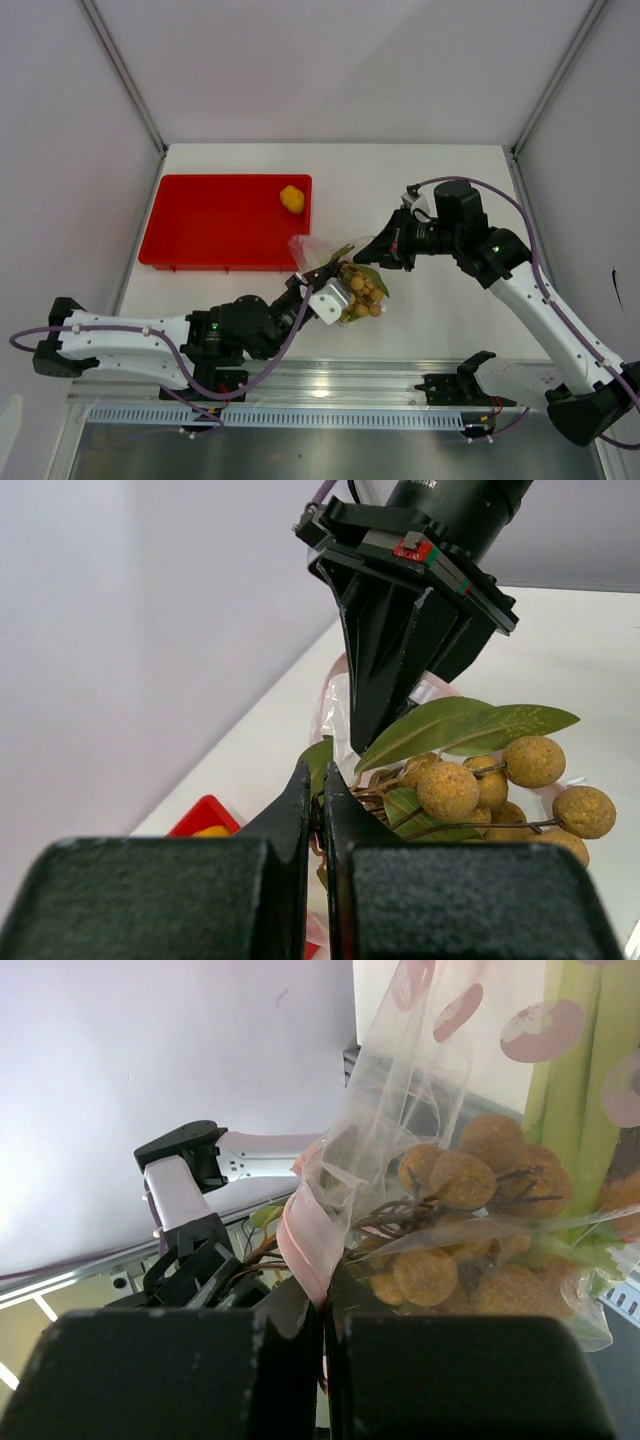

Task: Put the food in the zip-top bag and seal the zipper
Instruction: Place the fake fruit in the zipper food storage bag.

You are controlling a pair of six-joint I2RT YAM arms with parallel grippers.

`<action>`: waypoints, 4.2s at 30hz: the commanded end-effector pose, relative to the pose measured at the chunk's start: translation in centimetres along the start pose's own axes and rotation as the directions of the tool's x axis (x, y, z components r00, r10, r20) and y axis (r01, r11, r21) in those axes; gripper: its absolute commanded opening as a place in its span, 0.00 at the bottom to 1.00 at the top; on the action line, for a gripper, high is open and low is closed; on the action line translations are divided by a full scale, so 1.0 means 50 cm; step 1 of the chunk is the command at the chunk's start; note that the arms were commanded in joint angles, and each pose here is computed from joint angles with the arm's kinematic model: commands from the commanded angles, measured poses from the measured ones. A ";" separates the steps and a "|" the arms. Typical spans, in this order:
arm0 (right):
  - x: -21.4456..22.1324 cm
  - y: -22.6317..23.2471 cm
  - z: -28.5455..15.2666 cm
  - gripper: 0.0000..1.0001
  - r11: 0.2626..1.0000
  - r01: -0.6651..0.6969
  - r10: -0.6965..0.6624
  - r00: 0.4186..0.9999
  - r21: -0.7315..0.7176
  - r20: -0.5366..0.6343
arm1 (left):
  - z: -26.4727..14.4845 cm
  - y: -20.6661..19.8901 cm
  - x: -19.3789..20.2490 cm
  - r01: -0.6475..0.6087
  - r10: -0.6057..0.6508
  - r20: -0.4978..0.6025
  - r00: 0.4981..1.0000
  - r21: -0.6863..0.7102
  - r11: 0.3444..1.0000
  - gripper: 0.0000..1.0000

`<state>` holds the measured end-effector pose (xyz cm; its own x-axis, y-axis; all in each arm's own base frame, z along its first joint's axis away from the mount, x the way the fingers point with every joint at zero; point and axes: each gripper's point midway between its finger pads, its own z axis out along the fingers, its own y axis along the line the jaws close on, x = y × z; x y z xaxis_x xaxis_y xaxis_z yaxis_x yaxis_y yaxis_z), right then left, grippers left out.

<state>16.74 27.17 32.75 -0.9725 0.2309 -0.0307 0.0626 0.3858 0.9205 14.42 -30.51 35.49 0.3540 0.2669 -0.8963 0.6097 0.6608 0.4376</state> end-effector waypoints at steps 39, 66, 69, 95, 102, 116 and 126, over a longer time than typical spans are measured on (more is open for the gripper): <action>0.019 0.077 -0.040 0.00 0.992 -0.006 0.001 0.999 -0.125 -0.036 | -0.046 -0.040 -0.122 -0.520 0.469 0.288 0.835 0.135 0.843 0.00; 0.020 0.118 -0.049 0.00 0.980 -0.055 0.044 0.997 -0.192 -0.058 | -0.044 -0.180 -0.015 -0.743 0.647 0.372 0.665 0.414 0.525 0.00; 0.020 0.119 -0.050 0.00 0.981 -0.050 0.041 0.998 -0.188 -0.055 | -0.039 -0.191 -0.025 -0.742 0.637 0.386 0.668 0.416 0.526 0.00; 0.039 0.051 -0.055 0.00 0.991 0.084 -0.087 0.996 -0.107 -0.025 | 0.049 -0.174 0.007 -0.582 0.594 0.117 0.796 0.417 0.698 0.01; 0.045 0.071 -0.062 0.00 0.987 0.082 -0.087 0.996 -0.139 -0.028 | 0.031 -0.221 0.038 -0.613 0.654 0.162 0.739 0.566 0.552 0.01; 0.051 0.070 -0.062 0.00 0.987 0.064 -0.071 0.997 -0.146 -0.040 | 0.083 -0.192 0.103 -0.541 0.650 -0.001 0.760 0.553 0.634 0.01; 0.049 0.049 -0.055 0.00 0.989 0.090 -0.095 0.995 -0.115 -0.035 | 0.102 -0.114 0.060 -0.409 0.476 -0.096 0.874 0.383 0.828 0.21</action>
<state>15.80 26.22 33.86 -0.9713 0.2312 -0.0551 0.0322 0.3577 0.9333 14.69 -38.35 28.01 0.6077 0.6422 -0.4672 0.6070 0.0037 0.7947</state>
